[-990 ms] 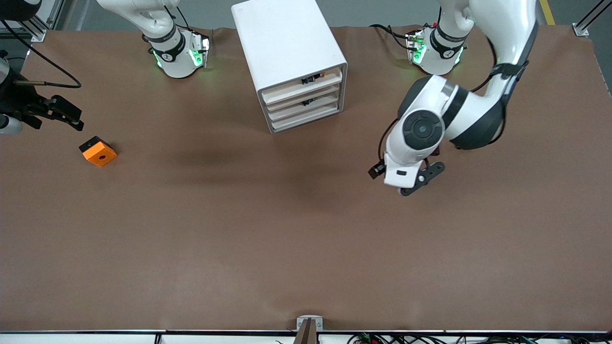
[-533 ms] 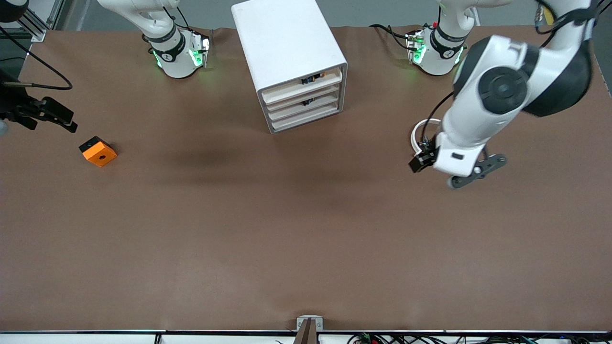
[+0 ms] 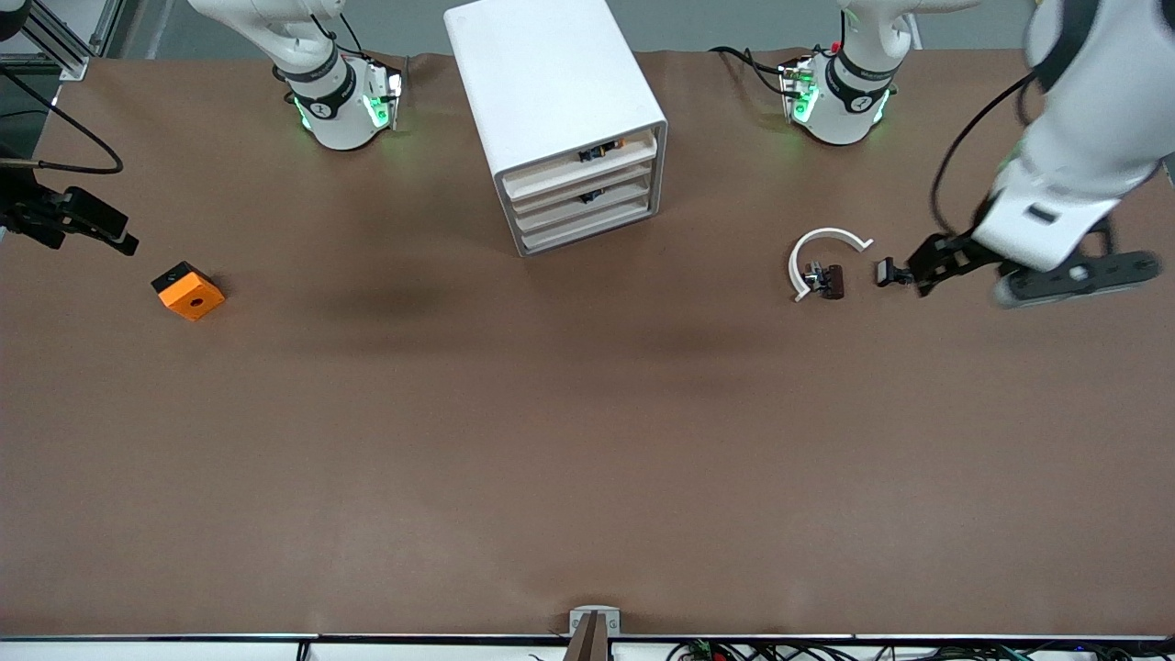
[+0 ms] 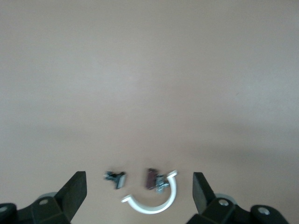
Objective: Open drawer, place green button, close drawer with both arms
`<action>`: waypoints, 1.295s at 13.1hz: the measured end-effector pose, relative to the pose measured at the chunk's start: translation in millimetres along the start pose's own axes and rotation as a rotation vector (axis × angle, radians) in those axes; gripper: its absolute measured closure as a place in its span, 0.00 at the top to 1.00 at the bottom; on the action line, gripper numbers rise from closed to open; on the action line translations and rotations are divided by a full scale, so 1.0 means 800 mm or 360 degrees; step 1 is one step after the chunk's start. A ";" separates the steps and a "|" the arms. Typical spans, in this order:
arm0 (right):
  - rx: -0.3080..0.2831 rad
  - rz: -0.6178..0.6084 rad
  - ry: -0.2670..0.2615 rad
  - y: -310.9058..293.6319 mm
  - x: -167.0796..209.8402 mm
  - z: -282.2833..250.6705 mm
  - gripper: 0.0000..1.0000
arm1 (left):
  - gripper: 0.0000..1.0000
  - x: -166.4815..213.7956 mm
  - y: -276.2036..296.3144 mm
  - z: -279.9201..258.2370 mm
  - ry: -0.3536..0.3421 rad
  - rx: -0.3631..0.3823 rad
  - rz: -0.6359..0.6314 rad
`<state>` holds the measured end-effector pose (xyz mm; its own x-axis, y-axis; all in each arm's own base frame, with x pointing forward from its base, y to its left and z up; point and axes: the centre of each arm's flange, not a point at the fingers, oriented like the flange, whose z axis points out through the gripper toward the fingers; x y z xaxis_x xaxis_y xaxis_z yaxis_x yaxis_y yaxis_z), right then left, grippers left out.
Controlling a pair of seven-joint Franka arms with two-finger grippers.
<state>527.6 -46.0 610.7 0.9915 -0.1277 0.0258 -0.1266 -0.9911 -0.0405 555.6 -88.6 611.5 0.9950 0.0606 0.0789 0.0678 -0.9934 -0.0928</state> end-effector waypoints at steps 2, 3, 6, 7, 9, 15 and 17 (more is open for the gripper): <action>0.0001 -0.0003 0.0000 -0.001 0.000 0.000 1.00 | 1.00 -0.017 -0.056 -0.024 -0.0049 -0.0065 0.0067; 0.0000 -0.0005 0.0000 -0.002 0.000 0.000 1.00 | 1.00 -0.024 -0.079 -0.031 -0.0066 -0.0085 0.0068; 0.0000 -0.0044 0.0000 -0.001 0.000 0.000 1.00 | 1.00 -0.041 -0.090 -0.040 -0.0116 -0.0090 0.0064; 0.0000 -0.0050 0.0000 0.001 0.000 0.000 1.00 | 1.00 -0.046 -0.087 -0.041 -0.0120 -0.0089 0.0073; 0.0000 -0.0056 0.0001 0.005 0.000 0.000 1.00 | 1.00 -0.053 -0.085 -0.041 -0.0125 -0.0086 0.0078; 0.0000 -0.0067 0.0007 0.001 -0.002 -0.003 1.00 | 1.00 -0.069 -0.086 -0.042 -0.0119 -0.0082 0.0078; -0.0001 -0.0075 0.0009 -0.003 -0.002 -0.004 1.00 | 1.00 -0.065 -0.085 -0.044 -0.0105 -0.0084 0.0081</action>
<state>525.8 -43.9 614.1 0.9961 -0.0814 0.0334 -0.0801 -0.9960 -0.0387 496.9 -27.8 648.7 0.9998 0.0146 0.0099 0.0150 -0.9990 -0.0422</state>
